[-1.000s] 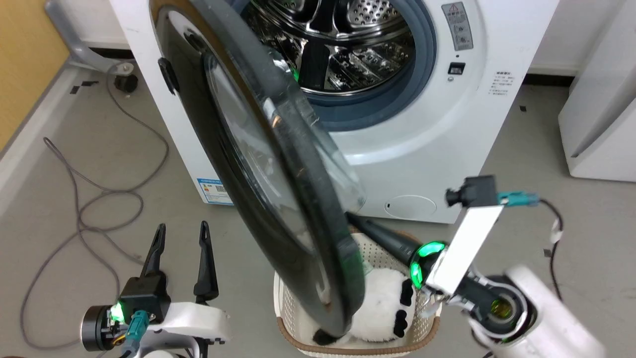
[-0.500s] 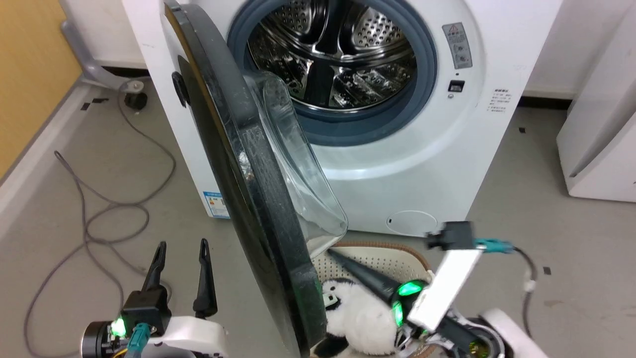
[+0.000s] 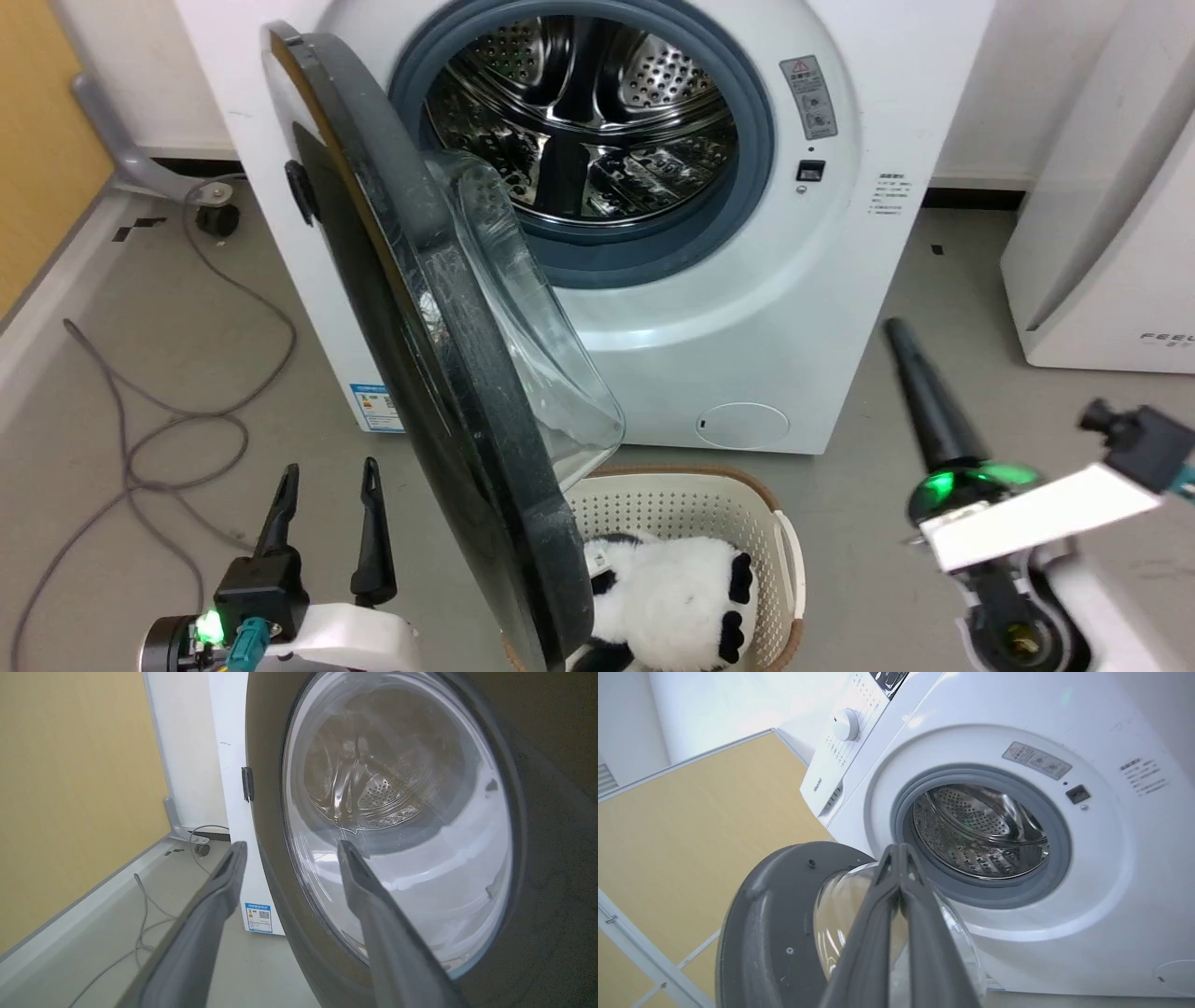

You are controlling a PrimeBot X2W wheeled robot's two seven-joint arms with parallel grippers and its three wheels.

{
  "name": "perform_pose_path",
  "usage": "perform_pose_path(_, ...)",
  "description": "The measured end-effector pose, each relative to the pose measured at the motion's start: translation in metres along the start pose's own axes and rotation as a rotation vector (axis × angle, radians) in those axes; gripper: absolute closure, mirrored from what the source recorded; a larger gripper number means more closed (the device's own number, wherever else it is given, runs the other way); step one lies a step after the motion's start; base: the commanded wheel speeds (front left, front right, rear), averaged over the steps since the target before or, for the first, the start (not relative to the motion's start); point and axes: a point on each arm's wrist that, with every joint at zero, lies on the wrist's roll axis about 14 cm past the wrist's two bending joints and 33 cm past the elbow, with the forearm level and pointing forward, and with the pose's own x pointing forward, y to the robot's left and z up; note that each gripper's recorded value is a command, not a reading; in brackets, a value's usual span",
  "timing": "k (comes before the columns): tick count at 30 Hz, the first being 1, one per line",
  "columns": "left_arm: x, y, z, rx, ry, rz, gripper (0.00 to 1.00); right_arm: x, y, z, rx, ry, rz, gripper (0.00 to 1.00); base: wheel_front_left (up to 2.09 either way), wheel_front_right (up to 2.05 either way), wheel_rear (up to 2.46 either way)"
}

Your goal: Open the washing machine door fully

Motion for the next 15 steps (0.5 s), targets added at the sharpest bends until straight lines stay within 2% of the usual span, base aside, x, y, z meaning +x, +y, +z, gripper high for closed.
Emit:
perform_pose_path(4, 0.002, -0.002, -0.001, 0.000, 0.002, -0.007, 0.00, -0.007, -0.015, 0.042, -0.249, -0.113, -0.032, 1.00, 0.00, 0.00, 0.00)
perform_pose_path(7, 0.002, -0.005, -0.003, -0.001, 0.007, -0.015, 0.00, -0.016, -0.018, 0.073, -0.491, -0.194, -0.059, 1.00, 0.00, 0.00, 0.00)
perform_pose_path(11, 0.003, -0.008, -0.003, -0.001, 0.007, -0.022, 0.00, -0.031, -0.022, 0.085, -0.787, -0.211, -0.111, 1.00, 0.00, 0.00, 0.00)
perform_pose_path(15, 0.005, -0.011, -0.004, -0.002, 0.008, -0.030, 0.00, -0.045, -0.030, 0.079, -0.882, -0.198, -0.179, 1.00, 0.00, 0.00, 0.00)
